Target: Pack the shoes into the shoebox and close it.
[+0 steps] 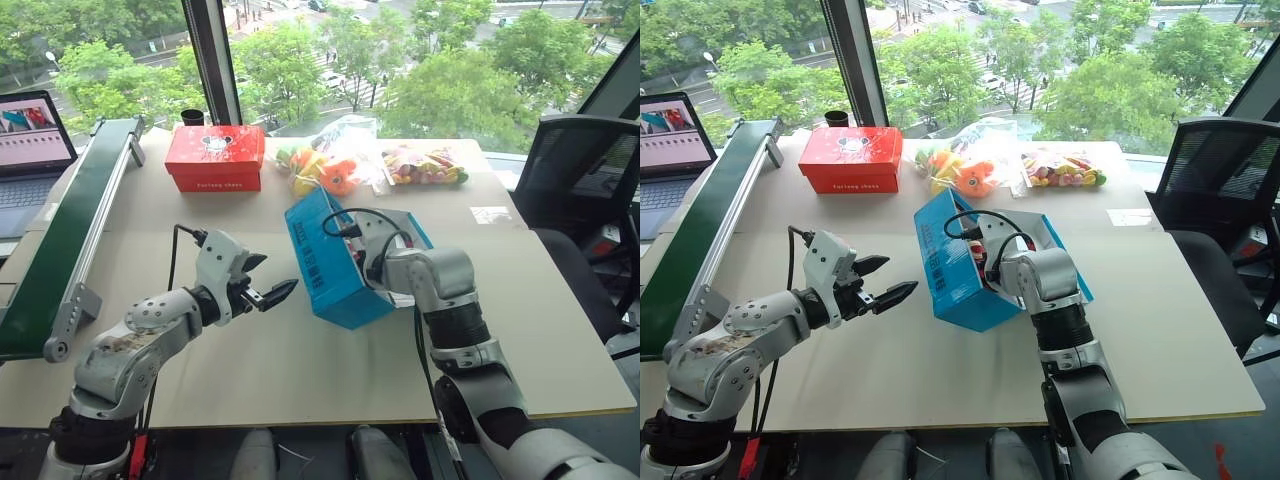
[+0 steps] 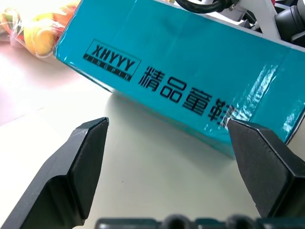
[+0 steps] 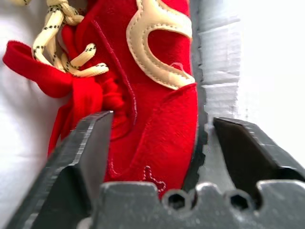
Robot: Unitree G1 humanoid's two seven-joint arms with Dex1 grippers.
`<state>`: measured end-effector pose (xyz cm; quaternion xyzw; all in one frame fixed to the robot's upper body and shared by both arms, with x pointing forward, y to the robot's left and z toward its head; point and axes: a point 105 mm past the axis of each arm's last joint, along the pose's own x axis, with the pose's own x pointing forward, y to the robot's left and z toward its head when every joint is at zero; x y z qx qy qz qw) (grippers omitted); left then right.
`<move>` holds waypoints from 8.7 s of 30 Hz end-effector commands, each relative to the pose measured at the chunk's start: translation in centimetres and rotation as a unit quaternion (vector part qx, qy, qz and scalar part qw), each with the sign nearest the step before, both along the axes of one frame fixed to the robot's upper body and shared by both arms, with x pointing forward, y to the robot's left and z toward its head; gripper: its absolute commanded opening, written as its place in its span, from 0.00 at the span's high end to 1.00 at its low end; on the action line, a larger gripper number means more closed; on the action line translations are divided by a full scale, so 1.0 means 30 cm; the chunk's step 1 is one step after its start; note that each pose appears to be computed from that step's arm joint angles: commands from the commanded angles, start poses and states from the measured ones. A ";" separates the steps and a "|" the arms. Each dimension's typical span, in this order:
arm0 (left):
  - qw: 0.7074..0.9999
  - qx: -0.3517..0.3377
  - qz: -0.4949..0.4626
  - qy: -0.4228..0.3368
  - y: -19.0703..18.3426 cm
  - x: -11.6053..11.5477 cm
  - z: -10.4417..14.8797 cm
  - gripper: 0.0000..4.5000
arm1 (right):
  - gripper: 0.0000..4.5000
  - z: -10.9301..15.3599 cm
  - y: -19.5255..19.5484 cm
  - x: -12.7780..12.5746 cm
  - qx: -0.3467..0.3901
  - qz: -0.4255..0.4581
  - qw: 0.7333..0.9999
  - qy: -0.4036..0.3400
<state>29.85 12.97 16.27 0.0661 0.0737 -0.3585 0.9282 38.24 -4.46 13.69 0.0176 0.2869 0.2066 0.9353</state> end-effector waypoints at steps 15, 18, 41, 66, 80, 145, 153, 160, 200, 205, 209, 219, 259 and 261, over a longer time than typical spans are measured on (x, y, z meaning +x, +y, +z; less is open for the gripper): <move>0.985 0.060 0.159 0.024 0.240 0.051 -0.053 0.06 | 0.02 0.431 0.088 -0.030 0.180 0.170 0.926 -0.286; 0.954 0.048 0.297 -0.009 0.440 0.068 -0.019 0.06 | 0.02 0.410 0.088 -0.072 0.187 0.249 0.905 -0.291; 0.836 0.010 0.542 -0.090 0.856 0.077 -0.025 0.03 | 0.01 0.285 0.210 -0.217 0.157 0.414 0.845 -0.299; 0.814 -0.001 0.564 -0.140 1.080 0.122 0.078 0.03 | 0.01 0.253 0.171 -0.223 0.157 0.384 0.855 -0.312; 0.813 0.006 0.572 -0.109 1.100 0.138 0.014 0.03 | 0.01 0.252 0.170 -0.227 0.144 0.393 0.856 -0.303; 0.973 -0.104 0.046 -0.199 -0.094 0.346 0.400 0.61 | 0.00 0.534 -0.076 0.090 0.485 0.043 0.858 -0.162; 0.973 -0.126 0.032 -0.191 -0.146 0.333 0.405 0.61 | 0.00 0.508 -0.043 0.095 0.483 0.046 0.861 -0.151; 0.973 -0.128 0.030 -0.191 -0.157 0.323 0.411 0.61 | 0.00 0.490 -0.021 0.106 0.480 0.045 0.864 -0.145; 0.993 0.063 0.055 -0.084 0.241 0.144 0.148 0.00 | 0.95 0.266 0.141 -0.047 0.048 0.271 0.959 -0.058; 0.993 0.067 0.054 -0.075 0.250 0.103 0.115 0.00 | 0.95 0.223 0.136 -0.060 0.038 0.278 0.959 -0.031; 0.994 0.080 0.034 -0.061 0.250 0.054 0.086 0.00 | 0.95 0.213 0.143 -0.079 0.035 0.287 0.957 -0.012; 0.993 0.110 -0.004 -0.036 0.234 -0.019 0.055 0.00 | 0.95 0.103 0.148 -0.103 -0.003 0.308 0.950 0.040; 0.969 0.167 -0.182 0.011 0.124 -0.039 0.082 0.00 | 0.06 0.303 -0.156 -0.167 0.125 0.207 0.968 -0.074; 0.963 0.180 -0.201 0.020 0.129 -0.041 0.076 0.00 | 0.18 0.327 -0.198 -0.229 0.132 0.220 0.963 -0.084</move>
